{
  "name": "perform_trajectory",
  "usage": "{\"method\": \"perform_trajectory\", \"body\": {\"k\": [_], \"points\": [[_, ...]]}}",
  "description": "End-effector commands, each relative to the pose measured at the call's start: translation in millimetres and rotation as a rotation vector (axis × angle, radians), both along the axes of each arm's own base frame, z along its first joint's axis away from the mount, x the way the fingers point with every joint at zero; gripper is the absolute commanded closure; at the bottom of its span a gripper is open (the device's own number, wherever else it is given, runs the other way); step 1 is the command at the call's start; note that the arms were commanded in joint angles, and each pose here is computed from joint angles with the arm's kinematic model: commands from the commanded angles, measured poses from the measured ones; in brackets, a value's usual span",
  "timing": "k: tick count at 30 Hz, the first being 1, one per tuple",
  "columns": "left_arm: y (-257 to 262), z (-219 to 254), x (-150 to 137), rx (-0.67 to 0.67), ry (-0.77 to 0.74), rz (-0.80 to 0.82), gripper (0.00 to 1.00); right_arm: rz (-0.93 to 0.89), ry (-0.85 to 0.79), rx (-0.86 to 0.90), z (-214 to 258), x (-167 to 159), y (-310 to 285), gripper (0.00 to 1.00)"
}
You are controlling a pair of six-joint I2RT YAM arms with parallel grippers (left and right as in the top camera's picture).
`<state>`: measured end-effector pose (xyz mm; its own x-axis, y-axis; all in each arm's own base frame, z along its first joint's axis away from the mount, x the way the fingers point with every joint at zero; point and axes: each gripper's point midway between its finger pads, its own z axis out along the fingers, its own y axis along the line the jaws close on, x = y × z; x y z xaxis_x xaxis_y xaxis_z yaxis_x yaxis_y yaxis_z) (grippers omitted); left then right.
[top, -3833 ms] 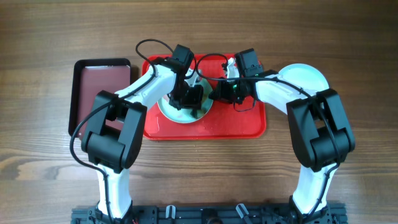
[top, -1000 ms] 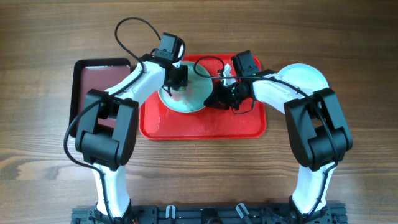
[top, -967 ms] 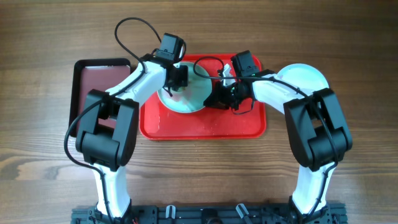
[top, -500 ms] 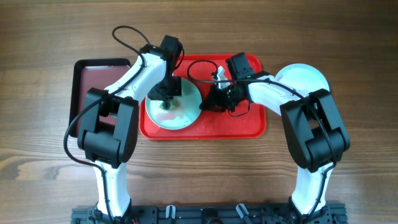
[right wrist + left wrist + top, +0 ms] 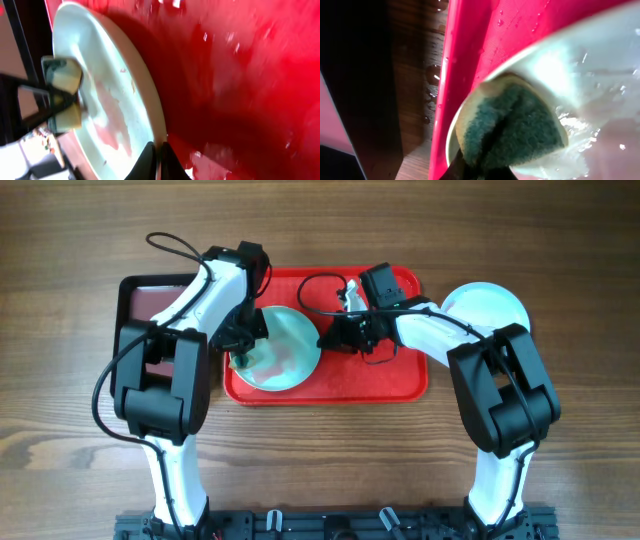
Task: Clean dirty plates on tray and stack at the side
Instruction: 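Keep scrubbing the blue plate in circles with the left-held sponge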
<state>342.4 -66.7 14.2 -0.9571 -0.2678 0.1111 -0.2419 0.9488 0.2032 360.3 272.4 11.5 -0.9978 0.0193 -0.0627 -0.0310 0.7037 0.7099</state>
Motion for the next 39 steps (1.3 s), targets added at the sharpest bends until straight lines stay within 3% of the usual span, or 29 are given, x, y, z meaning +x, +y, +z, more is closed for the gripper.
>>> {"method": "perform_trajectory", "body": {"k": [1, 7, 12, 14, 20, 25, 35, 39], "points": [[-9, -9, 2, -0.007, -0.013, 0.015, 0.96, -0.122, 0.016, -0.122, -28, 12, -20, 0.96], [-24, -34, -40, -0.1, 0.111, 0.088, 0.96, -0.126, 0.015, -0.128, -29, 12, -21, 0.96], [-22, -41, -29, -0.049, 0.029, 0.272, 0.96, -0.124, 0.021, -0.131, -29, 11, -22, 0.96], [-10, -42, -14, 0.026, -0.058, 0.329, 0.96, -0.123, 0.021, -0.132, -29, 11, -22, 0.96], [49, -24, 15, 0.369, -0.262, 0.25, 0.96, -0.124, 0.02, -0.132, -29, 11, -22, 0.96], [66, -12, 20, 0.482, -0.307, 0.22, 0.96, -0.123, 0.021, -0.132, -29, 11, -22, 0.96], [40, -8, 30, 0.492, -0.377, 0.138, 0.96, -0.125, 0.036, -0.138, -31, 8, -23, 0.96], [-1, -24, 31, 0.323, -0.324, 0.006, 0.96, -0.106, 0.024, -0.111, -27, 9, -19, 0.96]]}}
